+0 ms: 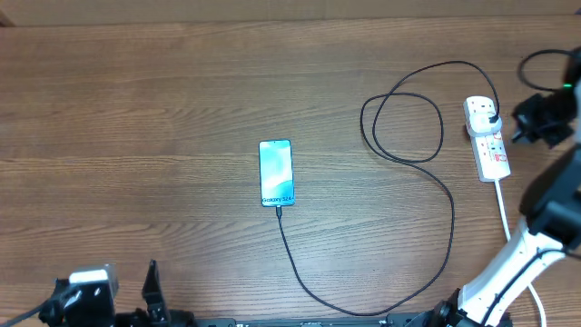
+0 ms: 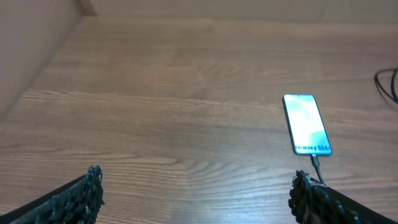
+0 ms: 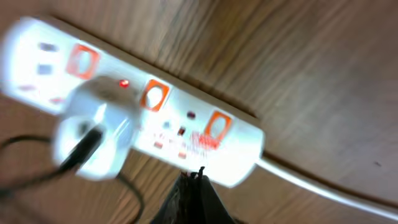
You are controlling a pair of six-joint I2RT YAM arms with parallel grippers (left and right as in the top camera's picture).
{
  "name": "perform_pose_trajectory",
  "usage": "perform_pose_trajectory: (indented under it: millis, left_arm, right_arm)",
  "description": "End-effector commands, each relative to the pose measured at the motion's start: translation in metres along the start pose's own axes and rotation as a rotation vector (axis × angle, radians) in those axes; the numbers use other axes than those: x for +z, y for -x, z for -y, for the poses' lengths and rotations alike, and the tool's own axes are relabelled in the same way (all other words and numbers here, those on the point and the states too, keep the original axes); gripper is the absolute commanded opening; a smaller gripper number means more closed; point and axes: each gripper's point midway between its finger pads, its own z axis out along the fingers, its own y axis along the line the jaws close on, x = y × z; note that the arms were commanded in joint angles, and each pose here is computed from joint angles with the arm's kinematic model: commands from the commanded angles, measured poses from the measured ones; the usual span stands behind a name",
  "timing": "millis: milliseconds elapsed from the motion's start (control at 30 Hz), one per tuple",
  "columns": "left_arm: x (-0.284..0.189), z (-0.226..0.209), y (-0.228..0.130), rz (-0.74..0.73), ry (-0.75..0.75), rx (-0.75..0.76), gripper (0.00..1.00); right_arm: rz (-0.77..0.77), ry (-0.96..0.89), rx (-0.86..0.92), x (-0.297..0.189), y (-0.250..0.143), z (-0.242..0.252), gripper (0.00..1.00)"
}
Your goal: Plug charger to phone and switch on socket
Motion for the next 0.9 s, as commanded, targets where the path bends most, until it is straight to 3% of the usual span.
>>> perform_pose_trajectory:
  millis: [0,200,333,567,867]
  left_arm:
    - [-0.006,-0.007,0.000,0.033,0.038,-0.033,1.00]
    - [-0.013,-0.009,-0.002,0.069,0.047,-0.047,1.00]
    - [-0.022,-0.012,-0.004,0.115,0.043,-0.058,1.00]
    - [-0.034,-0.018,-0.008,0.169,0.096,-0.096,1.00]
    - [-0.041,-0.023,-0.011,0.198,0.157,-0.132,1.00]
  right_arm:
    - [0.189,0.312,-0.064,-0.122,-0.015,-0.026,0.04]
    - [0.500,0.887,-0.210,-0.316,-0.063,-0.041,0.04]
    - [0.768,1.128,-0.269,-0.432,-0.110,-0.019,0.04]
    - [1.085,1.245,-0.401,-0.522,-0.184,0.004,0.04]
    - [1.120,1.473,-0.367,-0.584,-0.230,0.010,0.04]
